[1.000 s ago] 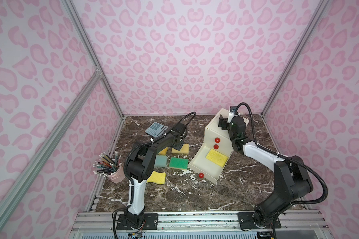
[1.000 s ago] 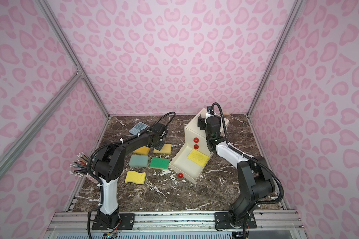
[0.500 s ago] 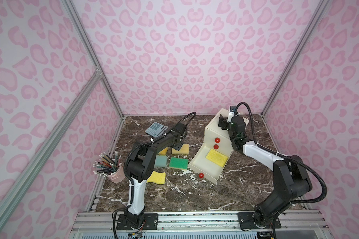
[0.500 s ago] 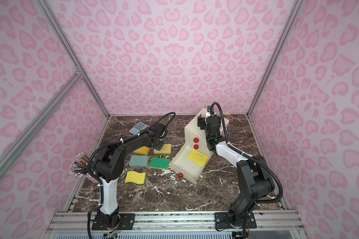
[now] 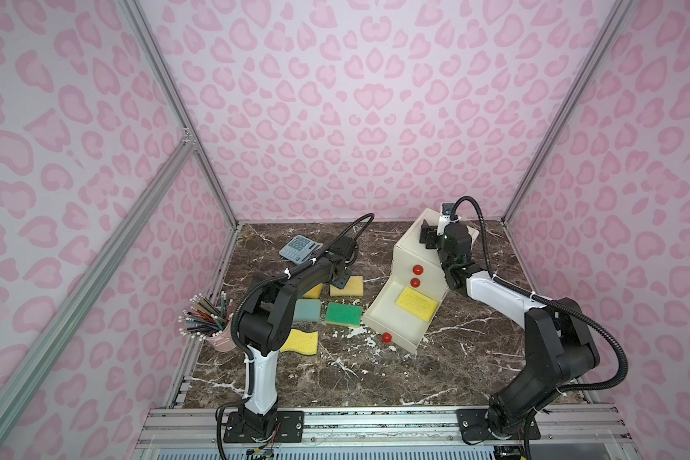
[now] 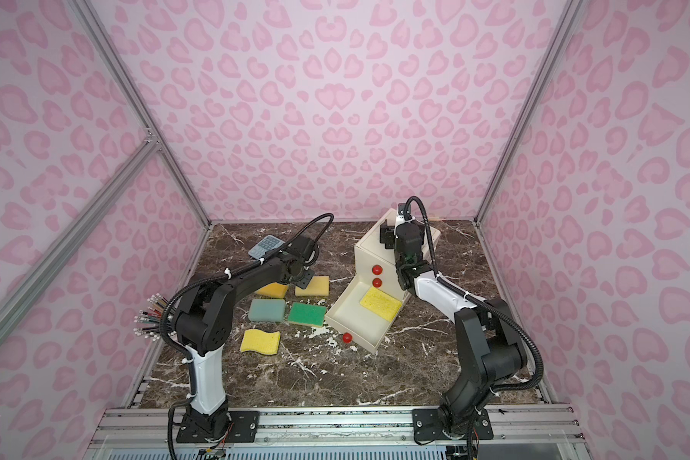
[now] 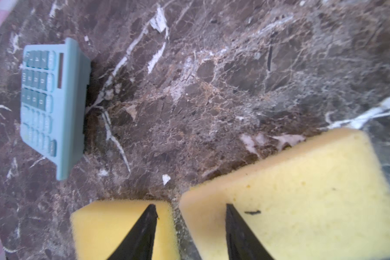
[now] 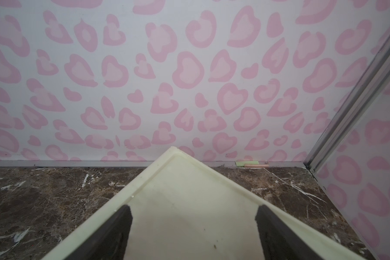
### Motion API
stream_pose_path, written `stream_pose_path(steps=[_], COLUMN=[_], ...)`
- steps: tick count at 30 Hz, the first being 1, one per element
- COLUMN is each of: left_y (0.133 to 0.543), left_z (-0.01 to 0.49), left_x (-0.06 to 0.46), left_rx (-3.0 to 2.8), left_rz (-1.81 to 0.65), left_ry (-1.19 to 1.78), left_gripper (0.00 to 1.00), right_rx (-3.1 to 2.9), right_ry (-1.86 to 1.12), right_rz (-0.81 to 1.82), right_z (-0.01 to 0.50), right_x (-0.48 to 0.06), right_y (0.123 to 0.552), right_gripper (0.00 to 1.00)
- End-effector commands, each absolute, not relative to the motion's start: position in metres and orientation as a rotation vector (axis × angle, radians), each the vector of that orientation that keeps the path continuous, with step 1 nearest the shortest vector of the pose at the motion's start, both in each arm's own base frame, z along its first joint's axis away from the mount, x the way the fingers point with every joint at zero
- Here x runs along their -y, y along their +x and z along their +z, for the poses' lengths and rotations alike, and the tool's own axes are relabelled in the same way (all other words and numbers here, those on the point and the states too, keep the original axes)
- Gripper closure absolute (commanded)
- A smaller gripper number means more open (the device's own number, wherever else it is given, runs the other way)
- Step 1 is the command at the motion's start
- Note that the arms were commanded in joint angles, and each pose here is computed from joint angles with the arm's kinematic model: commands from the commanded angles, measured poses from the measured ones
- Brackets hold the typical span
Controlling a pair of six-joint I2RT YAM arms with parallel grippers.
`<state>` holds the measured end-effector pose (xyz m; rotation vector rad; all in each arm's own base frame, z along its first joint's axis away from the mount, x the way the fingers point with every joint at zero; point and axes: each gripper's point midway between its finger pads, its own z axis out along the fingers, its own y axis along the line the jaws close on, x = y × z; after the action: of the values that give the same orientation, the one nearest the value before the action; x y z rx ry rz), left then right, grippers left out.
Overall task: Take the sponge out of the drawer
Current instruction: Place the sponge at the center of the board.
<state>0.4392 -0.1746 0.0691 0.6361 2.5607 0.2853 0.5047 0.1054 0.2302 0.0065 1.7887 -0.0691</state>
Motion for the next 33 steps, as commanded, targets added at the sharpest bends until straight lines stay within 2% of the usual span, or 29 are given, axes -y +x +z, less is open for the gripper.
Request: stream_pose_path(steps=[1,4,7,12,17,23,24,27,28,32,33], left_y=[0.442,0.437,0.431,0.427,0.430,0.431,0.430,0.429,0.430,0.432,0.433], left_z=[0.093,0.118,0.136,0.118,0.087,0.090,0.091,0.089,0.087,0.078,0.078], left_x=[0.172,0.176,0.180,0.182,0.190,0.205,0.206,0.208,0.207,0.207,0.208], left_rx=[-2.501,-2.455,-2.422,-2.476,-2.542,-2.530,-2.526,-2.531,-2.537,-2.558,-2.560], left_rz=[0.267,0.187,0.117,0.113,0.088,-0.013,-0.028,-0.038,-0.030,-0.012,-0.018], left_ry=[0.551,0.508,0.483,0.514,0.538,0.551,0.553,0.563,0.563,0.559,0.557], left_gripper=[0.45,0.41,0.23,0.23,0.32,0.40,0.44,0.68,0.73,0.66,0.60], right_rx=[-2.176,-2.175,-2.175,-2.175,-2.174,-2.175,-2.174,-2.174,-2.175,-2.176,-2.177], right_ry=[-0.149,-0.149,-0.149,-0.151,-0.152,-0.149,-0.147,-0.147,-0.148,-0.148,-0.148], right_rz=[-0.271,-0.271,-0.271,-0.267,-0.273,-0.282,-0.283,-0.286,-0.285,-0.287,-0.288], right_z=[0.126,0.126,0.126,0.126,0.126,0.125,0.126,0.126,0.125,0.125,0.125], right_x=[-0.086,-0.086,-0.086,-0.087,-0.087,-0.086,-0.086,-0.086,-0.086,-0.085,-0.085], right_y=[0.468,0.468,0.469,0.469,0.468,0.468,0.468,0.468,0.468,0.468,0.468], right_gripper=[0.12,0.12,0.12,0.12,0.12,0.12,0.12,0.12,0.12,0.12,0.12])
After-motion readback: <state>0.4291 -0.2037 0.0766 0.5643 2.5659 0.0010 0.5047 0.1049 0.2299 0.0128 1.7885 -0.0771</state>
